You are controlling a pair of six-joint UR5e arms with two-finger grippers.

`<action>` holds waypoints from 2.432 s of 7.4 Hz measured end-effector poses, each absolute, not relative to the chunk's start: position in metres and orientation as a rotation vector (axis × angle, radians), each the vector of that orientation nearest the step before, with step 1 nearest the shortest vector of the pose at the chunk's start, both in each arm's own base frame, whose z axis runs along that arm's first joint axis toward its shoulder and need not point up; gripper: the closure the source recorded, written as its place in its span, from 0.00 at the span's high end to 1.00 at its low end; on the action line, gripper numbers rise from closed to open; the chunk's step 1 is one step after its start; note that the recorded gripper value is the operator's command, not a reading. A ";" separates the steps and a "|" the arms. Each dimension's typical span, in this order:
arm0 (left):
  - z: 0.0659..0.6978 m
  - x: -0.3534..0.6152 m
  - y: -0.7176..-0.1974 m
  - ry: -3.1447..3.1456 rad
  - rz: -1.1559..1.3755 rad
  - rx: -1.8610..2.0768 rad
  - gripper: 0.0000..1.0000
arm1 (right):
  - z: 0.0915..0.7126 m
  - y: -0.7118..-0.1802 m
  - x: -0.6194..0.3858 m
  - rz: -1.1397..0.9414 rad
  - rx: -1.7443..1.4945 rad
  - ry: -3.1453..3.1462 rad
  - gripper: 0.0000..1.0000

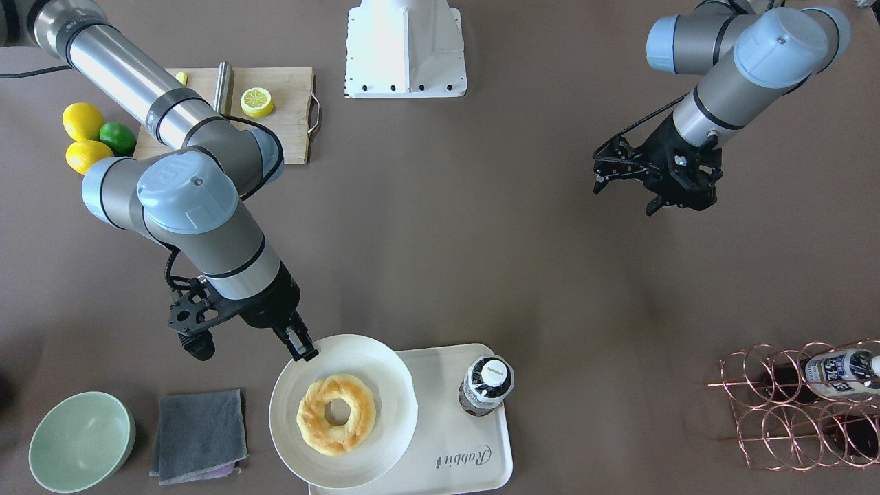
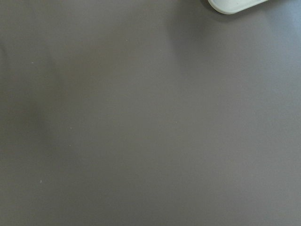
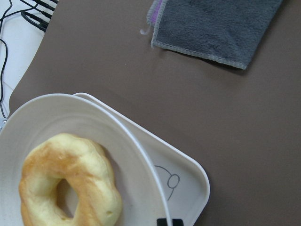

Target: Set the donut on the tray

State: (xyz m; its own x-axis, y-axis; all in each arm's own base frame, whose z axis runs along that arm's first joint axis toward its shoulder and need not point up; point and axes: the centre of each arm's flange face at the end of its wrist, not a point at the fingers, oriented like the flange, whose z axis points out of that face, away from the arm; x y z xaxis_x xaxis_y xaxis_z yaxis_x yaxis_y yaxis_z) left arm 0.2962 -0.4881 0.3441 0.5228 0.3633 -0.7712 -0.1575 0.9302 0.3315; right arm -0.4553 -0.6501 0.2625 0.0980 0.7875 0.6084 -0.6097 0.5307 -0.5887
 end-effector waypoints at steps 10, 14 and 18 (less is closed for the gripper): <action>0.349 0.294 -0.490 0.969 0.317 0.232 0.99 | 0.282 -0.632 -0.467 0.845 -0.066 -1.059 1.00; 0.436 0.166 -0.506 0.924 0.377 0.272 0.99 | 0.452 -0.598 -0.235 0.480 0.015 -0.909 1.00; 0.538 -0.019 -0.518 0.789 0.409 0.270 0.99 | 0.599 -0.537 0.004 0.113 0.119 -0.703 1.00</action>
